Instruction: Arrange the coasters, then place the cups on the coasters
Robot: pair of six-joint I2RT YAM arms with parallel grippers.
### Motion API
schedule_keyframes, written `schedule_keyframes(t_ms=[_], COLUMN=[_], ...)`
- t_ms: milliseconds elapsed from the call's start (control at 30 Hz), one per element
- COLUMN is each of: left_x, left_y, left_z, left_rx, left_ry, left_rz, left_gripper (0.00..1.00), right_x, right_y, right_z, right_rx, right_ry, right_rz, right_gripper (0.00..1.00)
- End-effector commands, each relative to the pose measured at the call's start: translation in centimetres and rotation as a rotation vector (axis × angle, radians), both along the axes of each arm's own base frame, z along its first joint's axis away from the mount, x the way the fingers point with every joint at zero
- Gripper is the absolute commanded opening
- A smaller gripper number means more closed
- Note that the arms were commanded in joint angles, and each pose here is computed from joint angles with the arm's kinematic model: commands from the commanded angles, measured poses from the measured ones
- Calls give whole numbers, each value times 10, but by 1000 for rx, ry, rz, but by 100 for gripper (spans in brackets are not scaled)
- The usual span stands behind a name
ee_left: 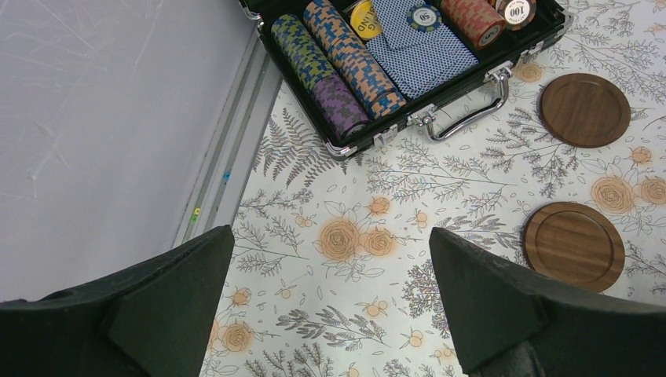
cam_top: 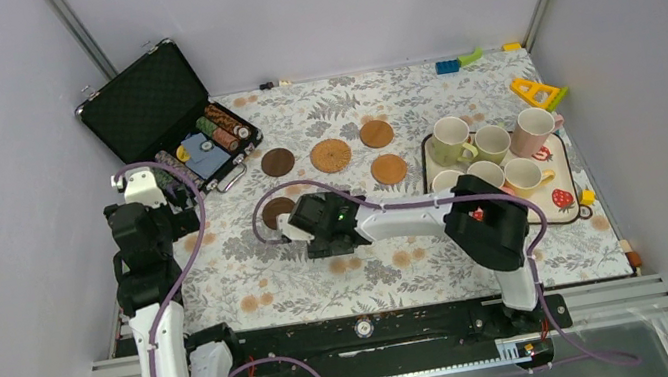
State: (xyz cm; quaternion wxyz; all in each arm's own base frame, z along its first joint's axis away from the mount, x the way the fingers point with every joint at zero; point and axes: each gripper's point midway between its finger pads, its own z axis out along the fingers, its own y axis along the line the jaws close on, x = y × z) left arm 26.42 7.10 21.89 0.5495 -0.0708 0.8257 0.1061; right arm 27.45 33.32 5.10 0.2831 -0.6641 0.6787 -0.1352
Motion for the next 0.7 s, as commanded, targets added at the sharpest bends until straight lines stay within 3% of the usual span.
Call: schedule_keyframes(t_ms=[0, 233, 667], left_x=[2, 2, 3], left_y=[1, 1, 1], left_z=[10, 9, 8], left_rx=[6, 4, 3], left_ry=[-33, -30, -28], left_rz=[0, -3, -4], left_gripper=[99, 99, 99], right_x=[10, 21, 50], right_y=[7, 3, 13], right_z=[-8, -24, -21], right_rx=[-2, -79, -59], right_ry=[-27, -70, -78], right_rz=[-48, -58, -73], right_gripper=[100, 100, 100])
